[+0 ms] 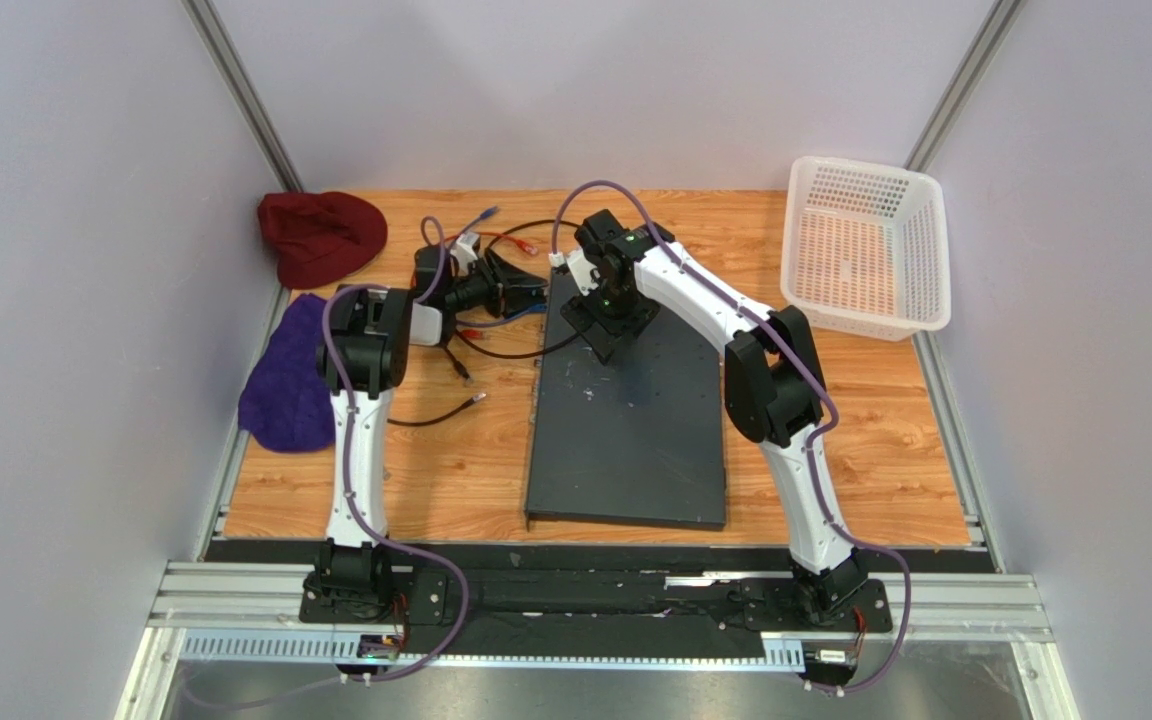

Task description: Pull the plug from the switch port

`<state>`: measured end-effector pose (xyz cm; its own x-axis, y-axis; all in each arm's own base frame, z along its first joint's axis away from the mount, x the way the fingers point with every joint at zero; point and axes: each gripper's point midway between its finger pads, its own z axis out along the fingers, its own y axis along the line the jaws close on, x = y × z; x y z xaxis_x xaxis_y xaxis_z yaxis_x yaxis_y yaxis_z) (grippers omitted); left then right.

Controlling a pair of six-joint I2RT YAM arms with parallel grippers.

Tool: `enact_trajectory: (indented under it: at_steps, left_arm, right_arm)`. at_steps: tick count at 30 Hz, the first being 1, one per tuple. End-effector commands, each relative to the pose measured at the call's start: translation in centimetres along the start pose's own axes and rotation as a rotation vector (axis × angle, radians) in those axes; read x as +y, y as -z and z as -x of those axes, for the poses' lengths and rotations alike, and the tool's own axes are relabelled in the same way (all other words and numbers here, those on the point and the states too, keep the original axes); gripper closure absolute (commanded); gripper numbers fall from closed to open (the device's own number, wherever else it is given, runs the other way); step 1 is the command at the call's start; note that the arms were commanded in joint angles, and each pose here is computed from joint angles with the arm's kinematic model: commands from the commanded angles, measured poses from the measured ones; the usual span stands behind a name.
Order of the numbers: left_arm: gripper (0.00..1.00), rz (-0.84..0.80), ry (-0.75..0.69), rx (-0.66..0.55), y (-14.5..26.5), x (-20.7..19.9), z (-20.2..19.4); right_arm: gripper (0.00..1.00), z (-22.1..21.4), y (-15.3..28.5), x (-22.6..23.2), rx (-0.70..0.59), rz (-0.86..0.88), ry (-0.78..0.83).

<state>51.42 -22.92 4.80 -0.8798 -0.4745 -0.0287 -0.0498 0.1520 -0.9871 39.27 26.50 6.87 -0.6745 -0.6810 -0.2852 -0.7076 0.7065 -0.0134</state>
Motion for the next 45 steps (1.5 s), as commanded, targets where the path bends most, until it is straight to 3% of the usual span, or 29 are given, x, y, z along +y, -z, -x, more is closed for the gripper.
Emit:
enact_trajectory:
  at_steps: [1,3,13,26,37,45]
  left_arm:
    - [0.48,-0.008,-0.011,0.038,-1.8,0.5,-2.5]
    - [0.48,0.056,0.012,0.041,-1.5,0.8,-2.7]
    - [0.47,0.286,-0.149,-0.075,-0.3,1.2,-1.7]
    - [0.46,0.101,-0.168,0.013,-3.7,0.0,-3.0]
    - [0.43,-0.079,-0.092,0.082,-5.6,0.0,-4.3]
    - [0.67,-0.146,-0.109,0.123,-6.5,-1.1,-4.6]
  right_arm:
    - [0.22,0.8,0.7,0.2,-0.029,-0.004,0.009]
    - [0.22,0.8,0.8,0.2,-0.032,-0.005,0.011]
    - [0.22,0.3,0.4,-0.1,-0.013,-0.022,0.03]
    - [0.22,0.3,0.5,0.0,-0.018,-0.015,0.033]
    - [0.22,-0.3,0.4,0.1,-0.002,-0.011,0.031]
    - [0.22,-0.2,0.1,0.2,0.003,-0.009,0.029]
